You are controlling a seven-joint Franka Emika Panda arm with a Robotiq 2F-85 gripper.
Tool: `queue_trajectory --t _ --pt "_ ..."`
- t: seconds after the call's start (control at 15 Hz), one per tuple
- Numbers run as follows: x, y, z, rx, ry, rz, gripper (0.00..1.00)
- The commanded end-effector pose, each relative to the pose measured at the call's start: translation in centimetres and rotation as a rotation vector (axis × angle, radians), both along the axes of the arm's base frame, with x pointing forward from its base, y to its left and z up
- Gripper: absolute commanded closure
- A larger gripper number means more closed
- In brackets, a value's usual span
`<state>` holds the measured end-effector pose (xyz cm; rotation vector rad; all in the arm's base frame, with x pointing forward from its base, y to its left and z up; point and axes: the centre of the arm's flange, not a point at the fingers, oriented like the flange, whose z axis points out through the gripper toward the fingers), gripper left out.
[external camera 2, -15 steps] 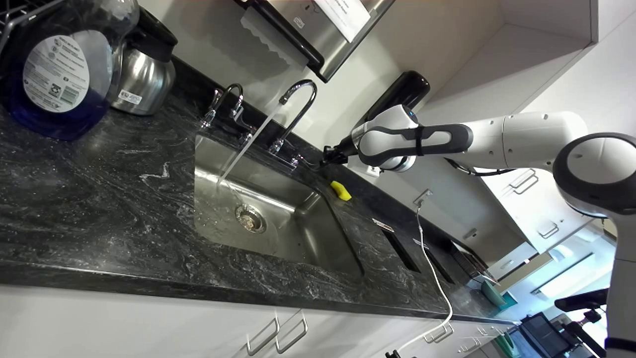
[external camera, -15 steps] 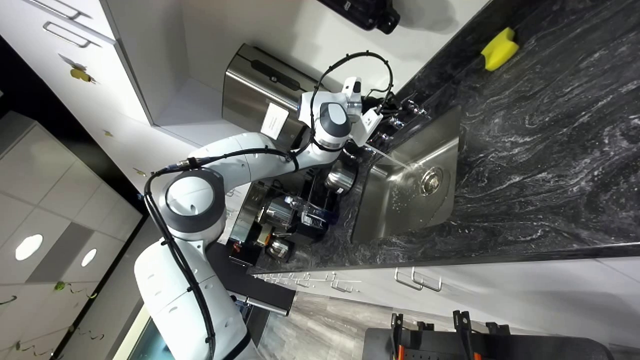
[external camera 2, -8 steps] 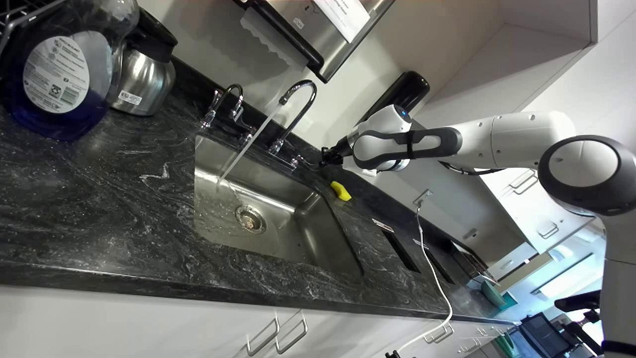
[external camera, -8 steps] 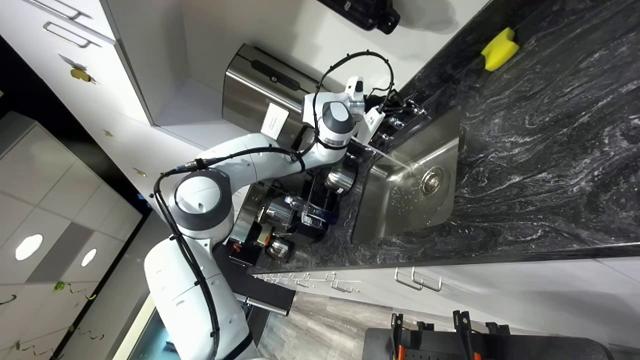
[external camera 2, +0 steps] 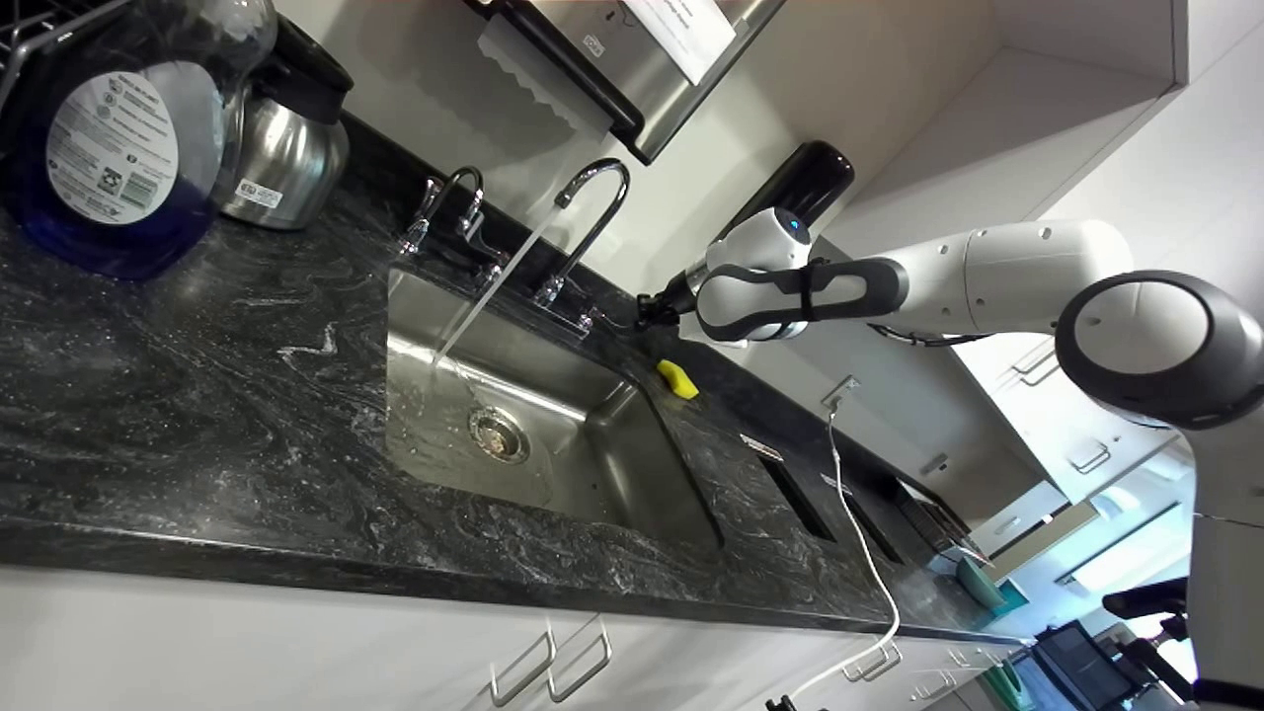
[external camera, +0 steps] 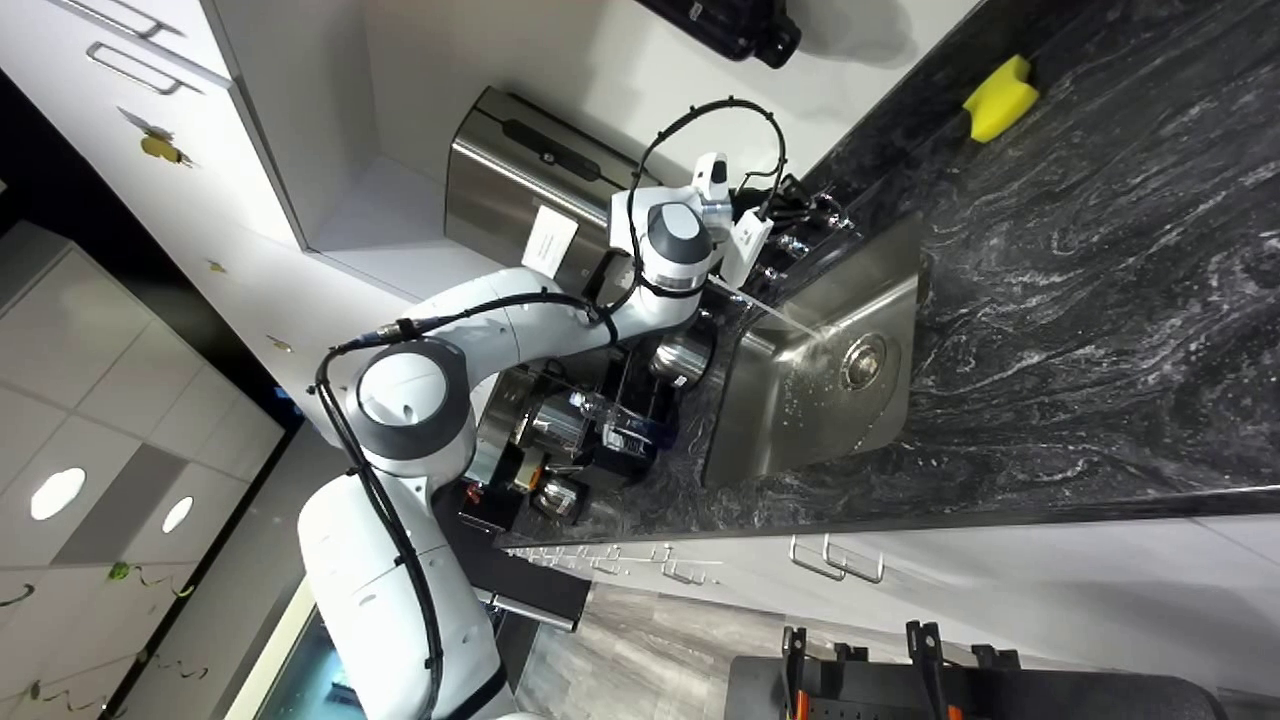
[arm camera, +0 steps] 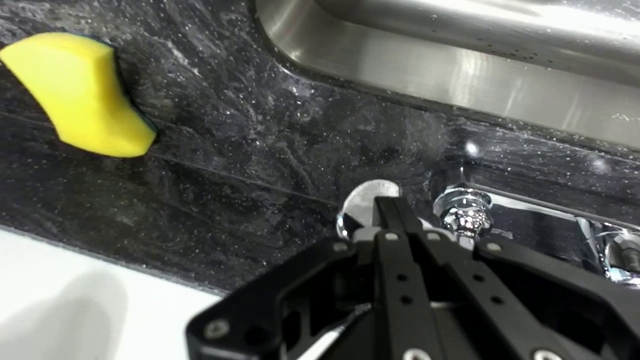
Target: Close the tap with the right handle of the tap
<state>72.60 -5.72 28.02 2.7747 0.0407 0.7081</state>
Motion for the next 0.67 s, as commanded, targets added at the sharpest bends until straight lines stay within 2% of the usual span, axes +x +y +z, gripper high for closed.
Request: queue_trajectory --t 0.0,0.6 --pt "1.6 -1.2 -0.1 -0.045 -0.049 -0.021 1.0" --pt "3.6 -2.3 -0.4 -0.064 -0.064 -0.023 1.0"
